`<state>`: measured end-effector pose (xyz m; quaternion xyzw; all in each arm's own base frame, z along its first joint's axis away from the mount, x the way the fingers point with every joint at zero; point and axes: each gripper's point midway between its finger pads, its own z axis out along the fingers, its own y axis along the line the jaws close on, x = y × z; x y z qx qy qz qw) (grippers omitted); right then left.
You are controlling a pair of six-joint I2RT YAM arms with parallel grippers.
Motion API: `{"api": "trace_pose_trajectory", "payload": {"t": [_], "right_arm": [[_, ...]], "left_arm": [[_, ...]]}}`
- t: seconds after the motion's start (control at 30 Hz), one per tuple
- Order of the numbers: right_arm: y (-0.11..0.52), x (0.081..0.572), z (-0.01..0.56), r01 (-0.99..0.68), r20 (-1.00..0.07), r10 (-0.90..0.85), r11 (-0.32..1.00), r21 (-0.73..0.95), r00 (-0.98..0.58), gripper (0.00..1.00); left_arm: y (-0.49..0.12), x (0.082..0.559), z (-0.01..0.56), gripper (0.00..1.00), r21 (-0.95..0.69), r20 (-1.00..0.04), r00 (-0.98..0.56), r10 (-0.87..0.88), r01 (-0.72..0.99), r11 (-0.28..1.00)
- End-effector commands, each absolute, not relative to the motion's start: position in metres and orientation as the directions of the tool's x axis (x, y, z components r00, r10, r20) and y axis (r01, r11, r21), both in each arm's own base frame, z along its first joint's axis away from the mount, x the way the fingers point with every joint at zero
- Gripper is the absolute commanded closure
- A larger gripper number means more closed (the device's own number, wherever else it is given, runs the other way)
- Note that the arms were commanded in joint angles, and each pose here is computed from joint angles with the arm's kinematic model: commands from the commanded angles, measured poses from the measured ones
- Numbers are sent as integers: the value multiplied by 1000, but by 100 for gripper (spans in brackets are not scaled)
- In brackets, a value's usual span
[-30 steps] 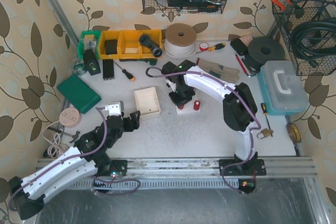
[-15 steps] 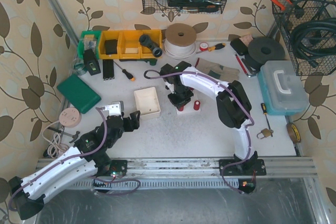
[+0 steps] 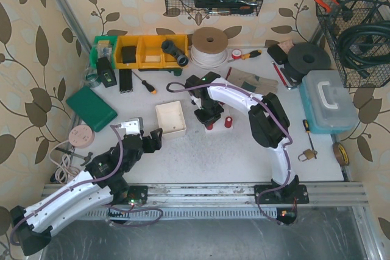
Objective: Install the large spring
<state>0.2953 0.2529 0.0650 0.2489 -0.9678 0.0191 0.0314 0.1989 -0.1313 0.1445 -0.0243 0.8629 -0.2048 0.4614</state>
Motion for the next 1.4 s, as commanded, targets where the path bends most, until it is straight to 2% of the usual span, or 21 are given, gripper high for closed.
{"api": "trace_pose_trajectory", "payload": {"t": [0.0,0.1,0.2,0.47,0.6,0.63,0.67,0.7,0.93,0.97,1.0,1.2,1.37], "right_arm": [[258,301,63,-484,59,-483,875,-12,-874,100],[258,301,64,-483,52,-482,876,-13,-875,99],[260,302,65,-475,33,-475,880,-2,-879,87],[264,306,68,-457,0,-457,889,15,-889,74],[267,308,71,-451,-20,-450,892,25,-893,57],[268,309,73,-449,-28,-448,893,27,-894,46],[268,309,73,-446,-34,-445,895,29,-895,40],[268,310,74,-445,-41,-444,895,30,-895,30],[268,315,94,-437,-98,-433,899,25,-896,26],[268,316,98,-436,-112,-431,900,24,-895,17],[267,317,104,-433,-129,-427,901,22,-895,2],[263,322,137,-424,-228,-411,906,10,-883,0],[252,330,170,-394,-360,-376,919,-25,-854,0]], "left_arm": [[-128,203,153,12,-391,-798,-541,-266,129,911],[-127,203,152,12,-389,-799,-539,-264,130,912],[-128,203,153,12,-388,-800,-540,-262,132,912],[-127,202,153,12,-389,-796,-546,-263,127,913],[-126,202,153,12,-391,-793,-548,-266,122,912],[-126,202,153,12,-390,-792,-550,-265,121,913],[-126,202,153,12,-389,-791,-551,-265,120,913],[-126,202,154,12,-389,-791,-551,-265,121,913],[-128,202,154,12,-380,-789,-560,-254,120,917],[-128,202,155,12,-379,-789,-561,-251,122,917],[-128,202,157,12,-375,-789,-562,-247,122,919],[-127,201,175,12,-348,-797,-563,-219,133,928],[-127,204,212,12,-309,-827,-534,-178,167,936]]}}
